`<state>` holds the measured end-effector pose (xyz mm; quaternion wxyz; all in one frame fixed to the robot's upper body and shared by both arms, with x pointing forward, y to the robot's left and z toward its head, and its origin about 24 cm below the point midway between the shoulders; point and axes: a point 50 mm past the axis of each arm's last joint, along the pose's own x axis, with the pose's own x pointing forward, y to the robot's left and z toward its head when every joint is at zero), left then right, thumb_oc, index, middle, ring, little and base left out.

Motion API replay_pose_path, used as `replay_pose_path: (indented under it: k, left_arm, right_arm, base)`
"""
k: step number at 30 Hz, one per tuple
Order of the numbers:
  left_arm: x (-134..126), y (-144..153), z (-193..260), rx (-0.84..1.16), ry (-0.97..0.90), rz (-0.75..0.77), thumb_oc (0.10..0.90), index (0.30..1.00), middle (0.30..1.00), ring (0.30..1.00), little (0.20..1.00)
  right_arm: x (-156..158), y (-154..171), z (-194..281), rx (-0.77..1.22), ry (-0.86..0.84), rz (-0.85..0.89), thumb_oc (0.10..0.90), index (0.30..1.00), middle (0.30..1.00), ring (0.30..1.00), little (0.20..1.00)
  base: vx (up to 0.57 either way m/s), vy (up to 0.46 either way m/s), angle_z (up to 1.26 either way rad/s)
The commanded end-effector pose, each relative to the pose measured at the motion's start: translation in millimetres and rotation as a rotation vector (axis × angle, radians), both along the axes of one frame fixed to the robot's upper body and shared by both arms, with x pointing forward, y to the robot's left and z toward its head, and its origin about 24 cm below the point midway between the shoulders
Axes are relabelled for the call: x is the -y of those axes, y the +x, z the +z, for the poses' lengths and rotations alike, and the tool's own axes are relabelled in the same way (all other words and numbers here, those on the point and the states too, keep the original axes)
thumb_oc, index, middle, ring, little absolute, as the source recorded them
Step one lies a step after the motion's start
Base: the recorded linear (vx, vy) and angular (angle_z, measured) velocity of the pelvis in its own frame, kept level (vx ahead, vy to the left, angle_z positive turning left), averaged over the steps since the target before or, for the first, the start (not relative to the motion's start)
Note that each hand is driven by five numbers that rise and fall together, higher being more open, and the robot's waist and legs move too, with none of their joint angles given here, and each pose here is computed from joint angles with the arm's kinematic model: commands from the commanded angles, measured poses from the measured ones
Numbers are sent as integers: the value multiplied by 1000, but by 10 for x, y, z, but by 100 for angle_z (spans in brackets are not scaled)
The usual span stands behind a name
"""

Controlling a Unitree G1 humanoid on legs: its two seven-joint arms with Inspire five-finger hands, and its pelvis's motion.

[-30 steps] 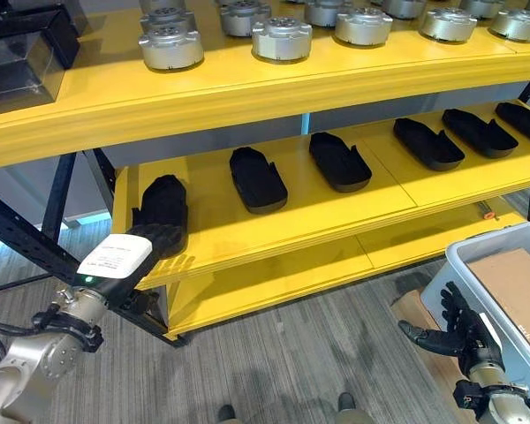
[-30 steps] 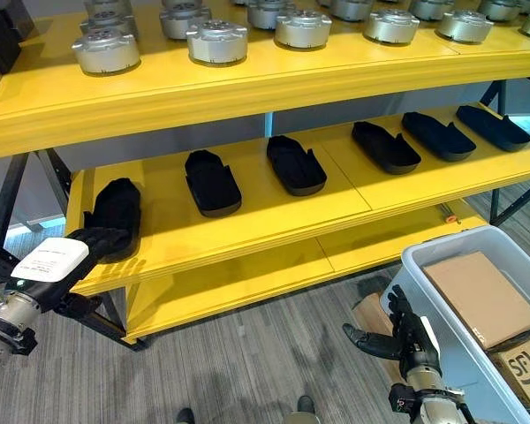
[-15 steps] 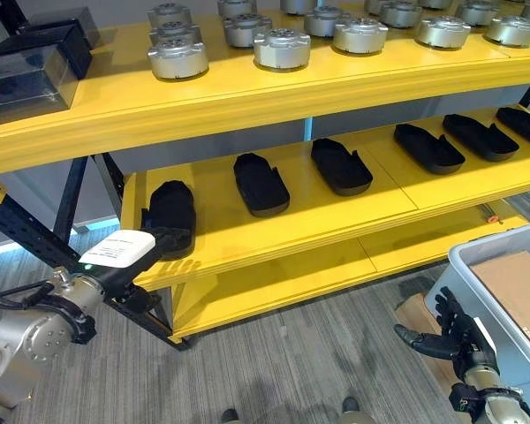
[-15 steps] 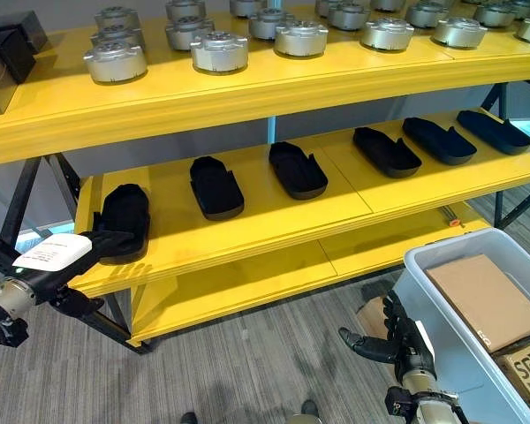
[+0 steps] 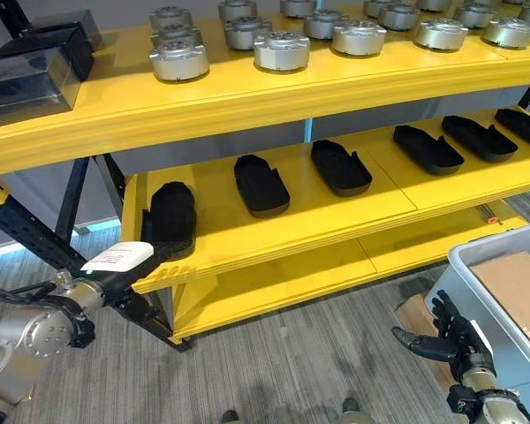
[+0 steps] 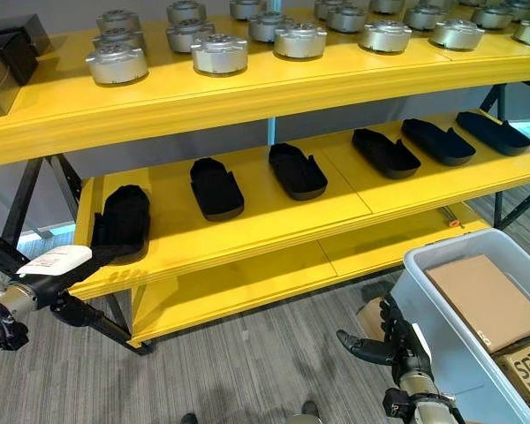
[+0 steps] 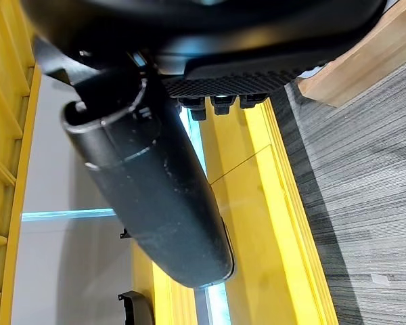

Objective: Move parts from the plastic box to the shelf.

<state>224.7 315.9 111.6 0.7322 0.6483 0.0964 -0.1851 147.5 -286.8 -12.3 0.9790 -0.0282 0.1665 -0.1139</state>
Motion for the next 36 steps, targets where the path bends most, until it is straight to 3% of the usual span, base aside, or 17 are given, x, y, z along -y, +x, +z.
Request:
replay_pose_path:
  k: [1,17,36]
  left_arm:
    - [-85,258,510,206,9,29,900,1000,1000,1000,1000]
    - [-198,344,137,119,37,115,900,1000,1000,1000,1000]
    - [-326,517,349,199,117,158,900,1000,1000,1000,1000]
  right_arm:
    - [101,237,441,228,-84,17,900,1000,1000,1000,1000]
    - [106,262,482,238,-93,34,900,1000,1000,1000,1000]
    - [134,277,515,240,-114,47,900,1000,1000,1000,1000]
  base:
    - [0,0,0]
    - [-6,1,-2]
    - [-1,2,-2]
